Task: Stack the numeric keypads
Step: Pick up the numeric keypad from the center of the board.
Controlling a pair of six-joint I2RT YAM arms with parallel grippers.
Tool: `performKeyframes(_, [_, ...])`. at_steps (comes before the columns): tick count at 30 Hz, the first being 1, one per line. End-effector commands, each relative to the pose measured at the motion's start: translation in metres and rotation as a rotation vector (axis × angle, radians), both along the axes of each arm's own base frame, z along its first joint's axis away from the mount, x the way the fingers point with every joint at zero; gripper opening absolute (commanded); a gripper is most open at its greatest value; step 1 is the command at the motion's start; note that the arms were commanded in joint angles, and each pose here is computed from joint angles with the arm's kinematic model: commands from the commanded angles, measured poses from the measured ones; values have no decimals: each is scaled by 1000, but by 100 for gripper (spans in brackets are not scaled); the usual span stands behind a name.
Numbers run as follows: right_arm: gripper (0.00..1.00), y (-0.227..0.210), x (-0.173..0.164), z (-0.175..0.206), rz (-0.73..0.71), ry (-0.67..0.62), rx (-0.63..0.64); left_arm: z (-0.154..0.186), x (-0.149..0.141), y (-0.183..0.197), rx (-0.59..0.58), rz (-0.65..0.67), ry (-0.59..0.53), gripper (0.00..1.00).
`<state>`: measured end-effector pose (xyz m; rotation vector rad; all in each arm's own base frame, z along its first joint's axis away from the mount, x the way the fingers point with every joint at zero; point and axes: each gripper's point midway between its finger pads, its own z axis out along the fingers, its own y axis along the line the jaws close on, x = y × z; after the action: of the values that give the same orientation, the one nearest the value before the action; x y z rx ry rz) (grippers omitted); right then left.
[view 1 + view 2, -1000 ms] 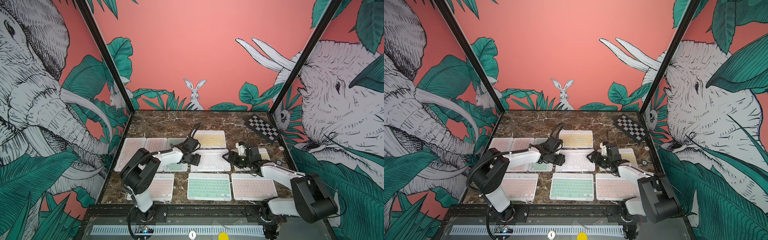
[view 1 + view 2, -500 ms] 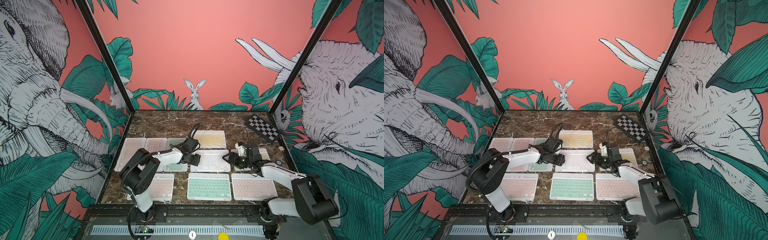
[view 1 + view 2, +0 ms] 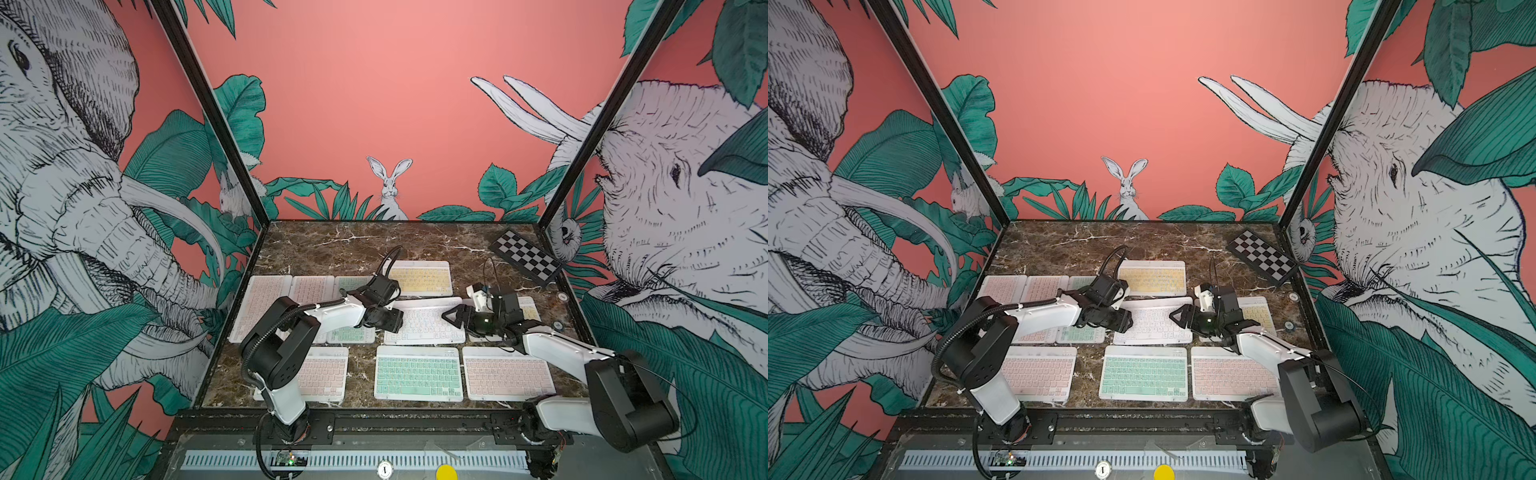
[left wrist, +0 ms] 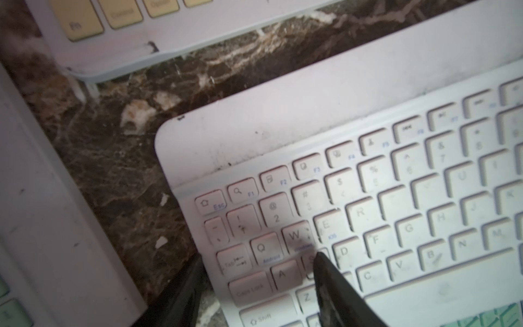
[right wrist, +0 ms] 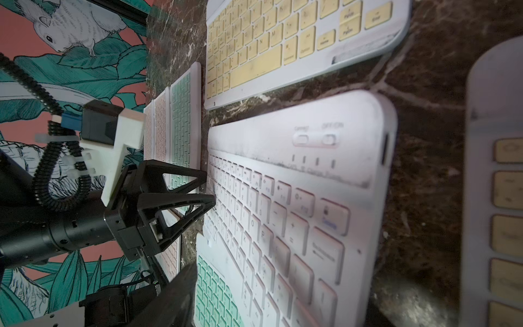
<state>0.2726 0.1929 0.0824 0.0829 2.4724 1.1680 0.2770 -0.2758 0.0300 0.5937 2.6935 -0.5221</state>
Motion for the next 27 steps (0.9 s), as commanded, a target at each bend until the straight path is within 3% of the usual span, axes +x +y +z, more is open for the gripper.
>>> performKeyframes(1, [66,12,4,22,59,-74,34,-5,-18,-6,-21,-40,44,63])
performKeyframes(11, [36,12,0,15,70,-56,32,2,-9,-4,-25,2,-4,63])
performKeyframes(18, [0,11,-2,24,67,-66,55,30,4,4,-29,68,-92,63])
performKeyframes(27, [0,16,4,77,62,-147,160,109,21,28,20,174,-242,64])
